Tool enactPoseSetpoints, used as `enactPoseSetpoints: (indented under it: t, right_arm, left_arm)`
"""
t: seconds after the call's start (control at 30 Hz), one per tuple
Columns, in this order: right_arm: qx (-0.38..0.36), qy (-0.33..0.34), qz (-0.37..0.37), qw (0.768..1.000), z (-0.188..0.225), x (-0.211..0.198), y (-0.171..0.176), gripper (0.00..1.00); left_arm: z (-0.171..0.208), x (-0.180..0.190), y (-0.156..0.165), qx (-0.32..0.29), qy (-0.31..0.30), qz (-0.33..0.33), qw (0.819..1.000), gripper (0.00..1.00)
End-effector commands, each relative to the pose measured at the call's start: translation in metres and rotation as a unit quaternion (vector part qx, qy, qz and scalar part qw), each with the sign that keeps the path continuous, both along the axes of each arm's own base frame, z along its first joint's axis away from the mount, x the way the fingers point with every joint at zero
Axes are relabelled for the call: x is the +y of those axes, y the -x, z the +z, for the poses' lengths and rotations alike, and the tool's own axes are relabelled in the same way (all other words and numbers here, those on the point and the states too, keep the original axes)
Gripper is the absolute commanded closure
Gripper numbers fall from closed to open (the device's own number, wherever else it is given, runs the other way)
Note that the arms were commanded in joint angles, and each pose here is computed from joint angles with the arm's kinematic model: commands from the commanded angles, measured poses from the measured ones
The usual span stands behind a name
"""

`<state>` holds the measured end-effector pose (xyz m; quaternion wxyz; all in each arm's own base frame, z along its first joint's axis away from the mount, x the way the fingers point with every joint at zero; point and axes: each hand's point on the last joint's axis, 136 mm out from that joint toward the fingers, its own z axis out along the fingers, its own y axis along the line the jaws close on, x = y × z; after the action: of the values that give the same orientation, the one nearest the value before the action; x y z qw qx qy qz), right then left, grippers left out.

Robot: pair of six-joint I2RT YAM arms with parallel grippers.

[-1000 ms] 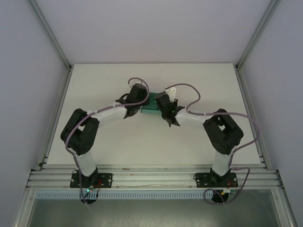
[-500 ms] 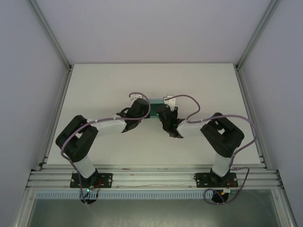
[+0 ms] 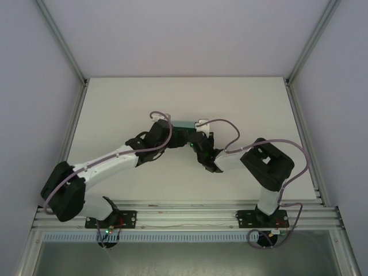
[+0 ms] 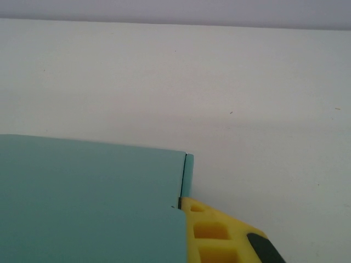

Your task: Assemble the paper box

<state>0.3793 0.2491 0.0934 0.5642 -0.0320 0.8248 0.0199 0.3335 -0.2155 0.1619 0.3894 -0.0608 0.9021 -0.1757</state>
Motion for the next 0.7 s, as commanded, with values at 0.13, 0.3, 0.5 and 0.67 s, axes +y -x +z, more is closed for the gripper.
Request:
enactPoseSetpoints:
  t: [0.13,0.3,0.5,0.67]
  right_arm:
    - [0.087,0.100,0.041,0.990,-0.064,-0.009,0.024,0.96]
    - [0.092,0.133,0.022,0.987,-0.067,-0.016,0.021,0.96]
    - [0.095,0.126,0.027,0.987,-0.063,-0.012,0.020,0.93]
    - [0.098,0.127,0.031,0.987,-0.064,-0.010,0.020,0.92]
  left_arm:
    - [0.042,0.051,-0.026,-0.001,-0.023,0.077,0.997,0.00]
    - [0.045,0.043,-0.085,0.003,0.040,0.035,0.999,0.00]
    - [-0.016,0.017,-0.110,0.099,0.008,-0.057,0.993,0.00]
    - [-0.056,0.016,-0.117,0.136,0.015,-0.065,0.988,0.08]
